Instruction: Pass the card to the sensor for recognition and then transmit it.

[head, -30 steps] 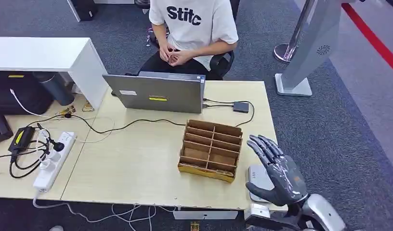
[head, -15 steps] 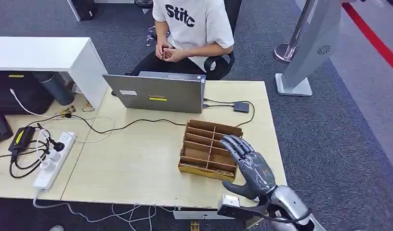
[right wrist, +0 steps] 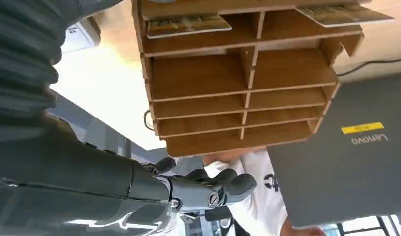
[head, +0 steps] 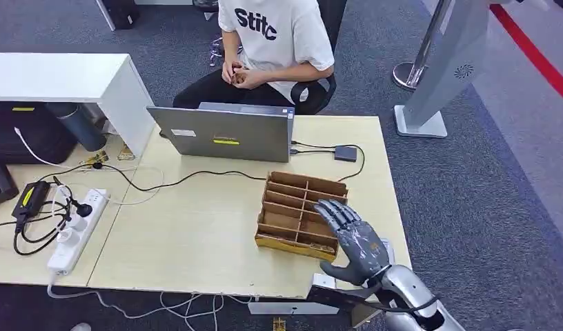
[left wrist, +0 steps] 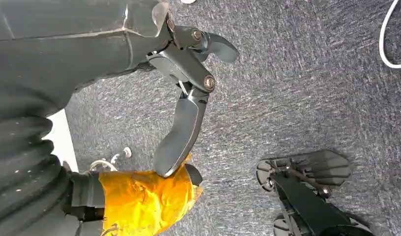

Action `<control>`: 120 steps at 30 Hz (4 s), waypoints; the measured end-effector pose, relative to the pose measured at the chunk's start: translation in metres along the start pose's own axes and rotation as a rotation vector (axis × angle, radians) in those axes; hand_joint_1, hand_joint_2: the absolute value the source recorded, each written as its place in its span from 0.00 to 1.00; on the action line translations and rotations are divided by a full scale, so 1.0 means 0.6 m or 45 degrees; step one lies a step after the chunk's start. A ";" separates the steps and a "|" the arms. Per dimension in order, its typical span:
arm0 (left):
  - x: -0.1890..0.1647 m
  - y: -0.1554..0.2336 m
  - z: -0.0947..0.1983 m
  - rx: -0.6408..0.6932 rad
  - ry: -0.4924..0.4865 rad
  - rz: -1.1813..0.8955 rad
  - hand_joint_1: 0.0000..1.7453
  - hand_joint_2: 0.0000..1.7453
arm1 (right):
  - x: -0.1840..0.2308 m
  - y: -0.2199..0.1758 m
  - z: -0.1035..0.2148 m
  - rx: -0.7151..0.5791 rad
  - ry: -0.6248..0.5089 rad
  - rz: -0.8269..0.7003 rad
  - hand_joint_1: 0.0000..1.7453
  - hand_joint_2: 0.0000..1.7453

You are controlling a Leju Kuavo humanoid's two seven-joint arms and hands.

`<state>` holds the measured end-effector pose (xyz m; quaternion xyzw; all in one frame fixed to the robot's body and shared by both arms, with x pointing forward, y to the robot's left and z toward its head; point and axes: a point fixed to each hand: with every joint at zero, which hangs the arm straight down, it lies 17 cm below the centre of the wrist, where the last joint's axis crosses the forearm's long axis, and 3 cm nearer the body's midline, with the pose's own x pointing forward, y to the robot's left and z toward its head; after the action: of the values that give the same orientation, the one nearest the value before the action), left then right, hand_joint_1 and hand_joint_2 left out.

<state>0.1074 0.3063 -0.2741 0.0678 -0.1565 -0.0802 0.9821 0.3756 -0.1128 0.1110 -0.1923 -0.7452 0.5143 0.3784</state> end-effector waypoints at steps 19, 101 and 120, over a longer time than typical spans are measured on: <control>0.000 0.002 0.000 0.002 -0.004 -0.006 0.00 1.00 | -0.020 0.027 0.021 0.081 0.022 0.050 0.00 1.00; 0.000 -0.001 0.000 -0.006 0.001 -0.039 0.00 1.00 | -0.040 0.058 0.028 0.100 0.059 0.231 1.00 1.00; 0.000 -0.001 0.000 -0.007 0.000 -0.043 0.00 1.00 | -0.082 0.060 0.012 0.104 0.133 0.393 1.00 1.00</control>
<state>0.1071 0.3055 -0.2743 0.0676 -0.1550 -0.0970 0.9808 0.3980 -0.1361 0.0590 -0.3155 -0.6644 0.5856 0.3407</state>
